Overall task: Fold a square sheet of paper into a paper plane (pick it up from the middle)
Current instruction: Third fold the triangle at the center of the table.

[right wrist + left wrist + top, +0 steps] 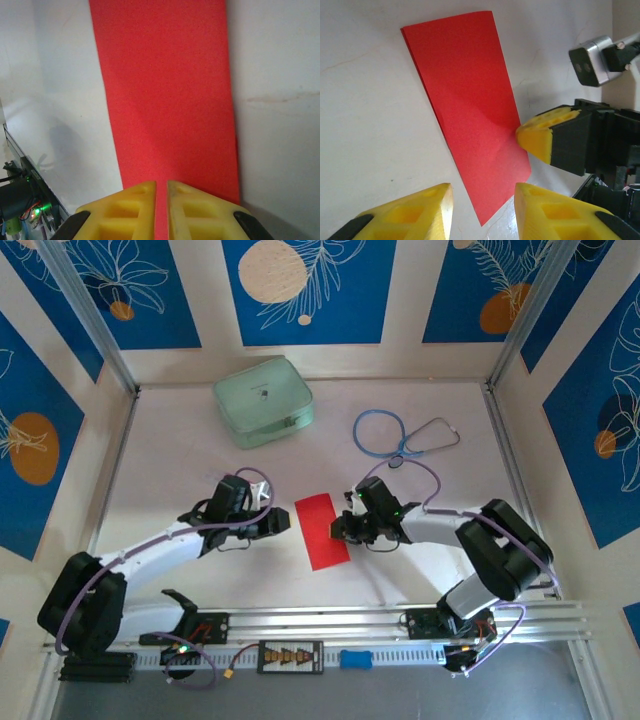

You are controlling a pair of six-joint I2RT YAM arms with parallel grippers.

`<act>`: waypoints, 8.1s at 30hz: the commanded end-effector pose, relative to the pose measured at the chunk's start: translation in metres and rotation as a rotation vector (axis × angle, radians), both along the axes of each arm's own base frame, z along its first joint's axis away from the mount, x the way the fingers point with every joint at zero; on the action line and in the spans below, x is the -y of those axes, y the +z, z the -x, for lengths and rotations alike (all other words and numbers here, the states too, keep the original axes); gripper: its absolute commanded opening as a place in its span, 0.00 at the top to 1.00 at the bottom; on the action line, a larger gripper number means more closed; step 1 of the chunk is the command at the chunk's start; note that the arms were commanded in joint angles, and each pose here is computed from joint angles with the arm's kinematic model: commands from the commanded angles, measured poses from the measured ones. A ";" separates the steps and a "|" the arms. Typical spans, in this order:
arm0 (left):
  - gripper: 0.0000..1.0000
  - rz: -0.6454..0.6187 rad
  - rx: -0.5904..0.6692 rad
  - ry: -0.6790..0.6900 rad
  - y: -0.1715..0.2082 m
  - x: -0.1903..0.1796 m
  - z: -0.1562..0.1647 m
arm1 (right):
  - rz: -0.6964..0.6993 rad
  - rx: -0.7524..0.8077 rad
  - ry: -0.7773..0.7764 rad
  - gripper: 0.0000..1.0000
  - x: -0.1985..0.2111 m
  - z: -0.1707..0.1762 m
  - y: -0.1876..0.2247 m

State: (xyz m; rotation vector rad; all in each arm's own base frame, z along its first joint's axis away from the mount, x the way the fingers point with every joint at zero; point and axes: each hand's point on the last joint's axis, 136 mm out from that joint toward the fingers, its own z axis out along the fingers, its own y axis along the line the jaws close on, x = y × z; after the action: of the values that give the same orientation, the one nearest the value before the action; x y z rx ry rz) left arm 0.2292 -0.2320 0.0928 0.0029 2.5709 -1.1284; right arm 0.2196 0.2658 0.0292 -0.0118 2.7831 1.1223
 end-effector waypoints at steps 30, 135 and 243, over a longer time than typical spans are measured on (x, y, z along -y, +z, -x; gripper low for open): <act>0.53 0.175 -0.085 -0.027 -0.021 0.037 -0.006 | -0.054 0.016 -0.081 0.80 0.011 0.001 0.018; 0.99 0.187 -0.248 -0.024 -0.025 0.063 -0.004 | 0.701 1.404 0.621 0.52 -0.051 0.057 0.035; 0.99 0.169 -0.253 -0.012 -0.031 0.061 -0.005 | 0.562 1.264 0.496 0.93 -0.037 0.060 0.036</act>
State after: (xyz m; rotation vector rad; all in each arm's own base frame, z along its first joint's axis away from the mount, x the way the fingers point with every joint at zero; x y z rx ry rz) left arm 0.2304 -0.2915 0.0558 -0.1745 2.7032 -1.4055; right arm 0.1588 0.3016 0.0571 -1.1227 1.7884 0.0850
